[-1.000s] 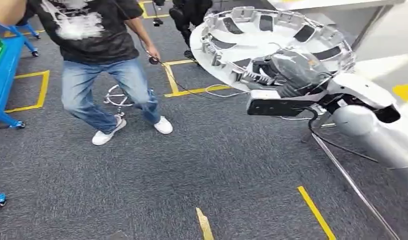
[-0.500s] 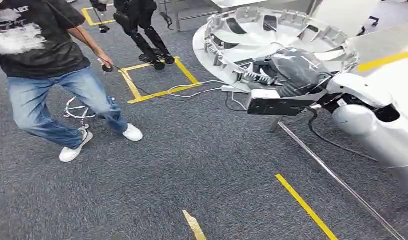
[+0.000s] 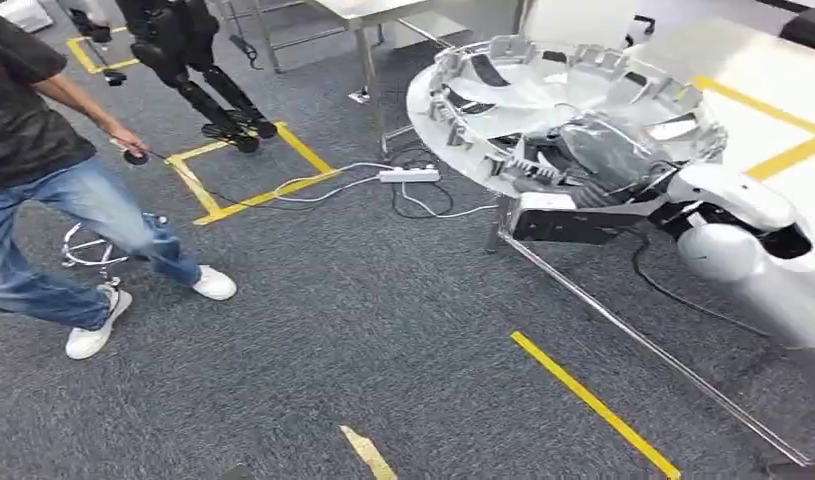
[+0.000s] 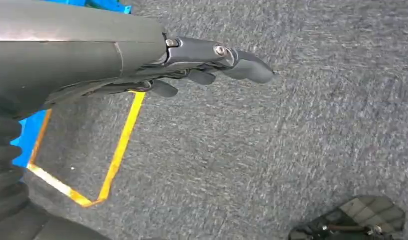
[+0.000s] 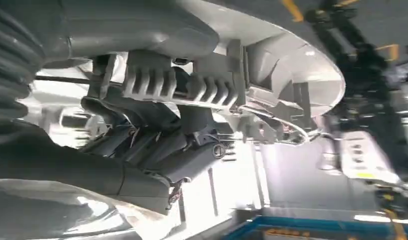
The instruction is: Take the parts from the cabinet and place them on the table.
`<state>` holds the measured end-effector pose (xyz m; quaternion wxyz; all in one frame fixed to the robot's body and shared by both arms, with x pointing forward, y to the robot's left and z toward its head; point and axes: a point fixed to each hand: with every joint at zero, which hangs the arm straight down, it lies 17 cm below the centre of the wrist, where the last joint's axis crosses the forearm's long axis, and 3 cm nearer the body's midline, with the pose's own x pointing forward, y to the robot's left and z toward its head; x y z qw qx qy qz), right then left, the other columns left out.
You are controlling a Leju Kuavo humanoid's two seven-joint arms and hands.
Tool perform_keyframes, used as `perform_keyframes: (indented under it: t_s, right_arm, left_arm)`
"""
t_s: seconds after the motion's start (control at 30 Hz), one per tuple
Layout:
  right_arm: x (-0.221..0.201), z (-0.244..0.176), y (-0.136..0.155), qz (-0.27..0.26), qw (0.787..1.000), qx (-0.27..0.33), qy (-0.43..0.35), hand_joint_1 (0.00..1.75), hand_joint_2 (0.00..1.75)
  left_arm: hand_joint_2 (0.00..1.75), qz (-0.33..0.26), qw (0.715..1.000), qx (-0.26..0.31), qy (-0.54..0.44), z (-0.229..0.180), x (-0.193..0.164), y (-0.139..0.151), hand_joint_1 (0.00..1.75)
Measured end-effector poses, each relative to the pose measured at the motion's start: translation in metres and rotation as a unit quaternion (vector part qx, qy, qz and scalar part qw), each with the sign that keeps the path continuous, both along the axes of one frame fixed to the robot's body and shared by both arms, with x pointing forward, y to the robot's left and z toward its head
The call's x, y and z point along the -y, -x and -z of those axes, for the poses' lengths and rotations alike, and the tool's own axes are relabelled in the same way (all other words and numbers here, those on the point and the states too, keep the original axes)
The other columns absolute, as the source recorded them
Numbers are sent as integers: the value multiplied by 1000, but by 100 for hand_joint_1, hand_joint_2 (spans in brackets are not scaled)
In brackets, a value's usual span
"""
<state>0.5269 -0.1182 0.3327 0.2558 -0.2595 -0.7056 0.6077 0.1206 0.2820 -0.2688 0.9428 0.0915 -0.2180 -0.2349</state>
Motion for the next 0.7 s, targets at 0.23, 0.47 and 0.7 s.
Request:
perform_keyframes:
  t_s: [0.23, 0.47, 0.7]
  right_arm:
    - [2, -1, 2, 0, 1000, 1, -5, 175, 175]
    - [9, 0, 0, 8, 1000, -1, -8, 175, 175]
    - [19, 2, -2, 16, 1000, -2, -7, 175, 175]
  left_arm:
    - [175, 0, 1000, -5, 2, 1, 3, 7, 0]
    - [175, 0, 1000, -7, 1, 2, 2, 7, 0]
    - [175, 0, 1000, -6, 3, 1, 5, 7, 0]
